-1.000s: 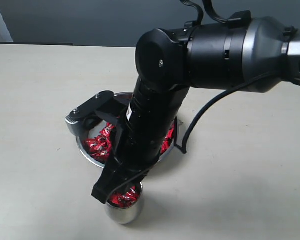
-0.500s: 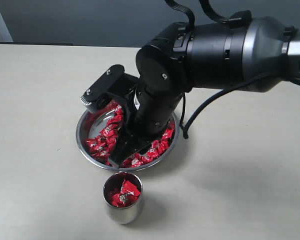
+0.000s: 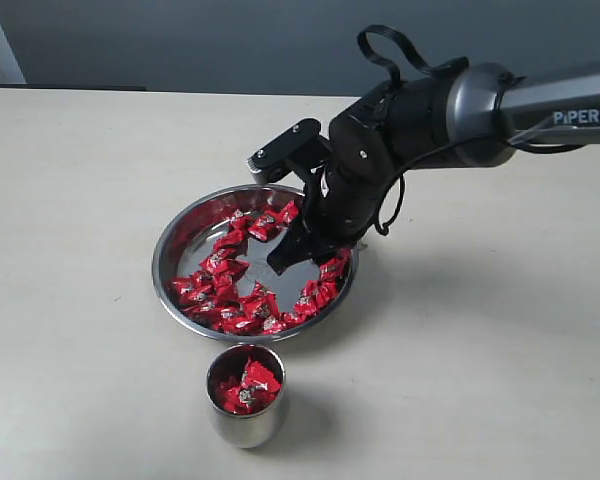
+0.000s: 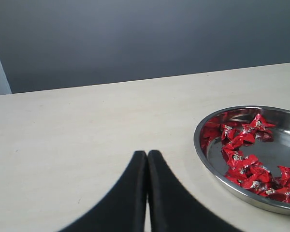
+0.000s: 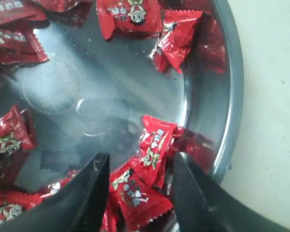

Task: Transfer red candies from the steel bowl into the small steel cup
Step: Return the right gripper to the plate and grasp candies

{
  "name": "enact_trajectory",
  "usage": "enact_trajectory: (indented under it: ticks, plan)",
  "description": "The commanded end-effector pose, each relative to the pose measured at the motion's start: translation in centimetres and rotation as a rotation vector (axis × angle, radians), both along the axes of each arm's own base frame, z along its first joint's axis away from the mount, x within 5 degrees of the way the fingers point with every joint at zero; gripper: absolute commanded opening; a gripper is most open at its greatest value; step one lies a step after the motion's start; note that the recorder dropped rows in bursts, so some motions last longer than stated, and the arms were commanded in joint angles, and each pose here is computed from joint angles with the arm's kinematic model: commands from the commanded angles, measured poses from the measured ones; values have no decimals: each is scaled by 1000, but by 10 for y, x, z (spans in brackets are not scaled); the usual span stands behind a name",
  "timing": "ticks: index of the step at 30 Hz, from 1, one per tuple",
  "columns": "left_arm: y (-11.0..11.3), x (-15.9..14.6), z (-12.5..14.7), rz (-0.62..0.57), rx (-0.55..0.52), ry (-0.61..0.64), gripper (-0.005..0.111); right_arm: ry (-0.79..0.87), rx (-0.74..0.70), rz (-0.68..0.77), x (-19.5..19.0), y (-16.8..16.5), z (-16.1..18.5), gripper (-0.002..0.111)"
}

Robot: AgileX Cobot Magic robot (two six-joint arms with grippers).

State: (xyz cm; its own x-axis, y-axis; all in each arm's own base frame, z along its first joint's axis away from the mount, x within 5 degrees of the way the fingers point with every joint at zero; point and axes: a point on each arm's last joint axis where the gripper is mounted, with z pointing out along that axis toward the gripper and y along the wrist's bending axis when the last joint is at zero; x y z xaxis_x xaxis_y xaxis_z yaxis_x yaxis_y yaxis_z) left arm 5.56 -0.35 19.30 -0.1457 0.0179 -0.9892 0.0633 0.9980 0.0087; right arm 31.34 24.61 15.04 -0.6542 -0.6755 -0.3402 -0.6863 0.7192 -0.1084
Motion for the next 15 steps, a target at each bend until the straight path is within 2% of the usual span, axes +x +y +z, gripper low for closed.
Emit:
enact_trajectory:
  ticks: [1,15]
  plan:
    - [0,0,-1,-1,-6,-3,0,-10,18,-6,6,2,-11,42]
    - [0,0,-1,-1,-6,-3,0,-32,9,17,12,2,-27,42]
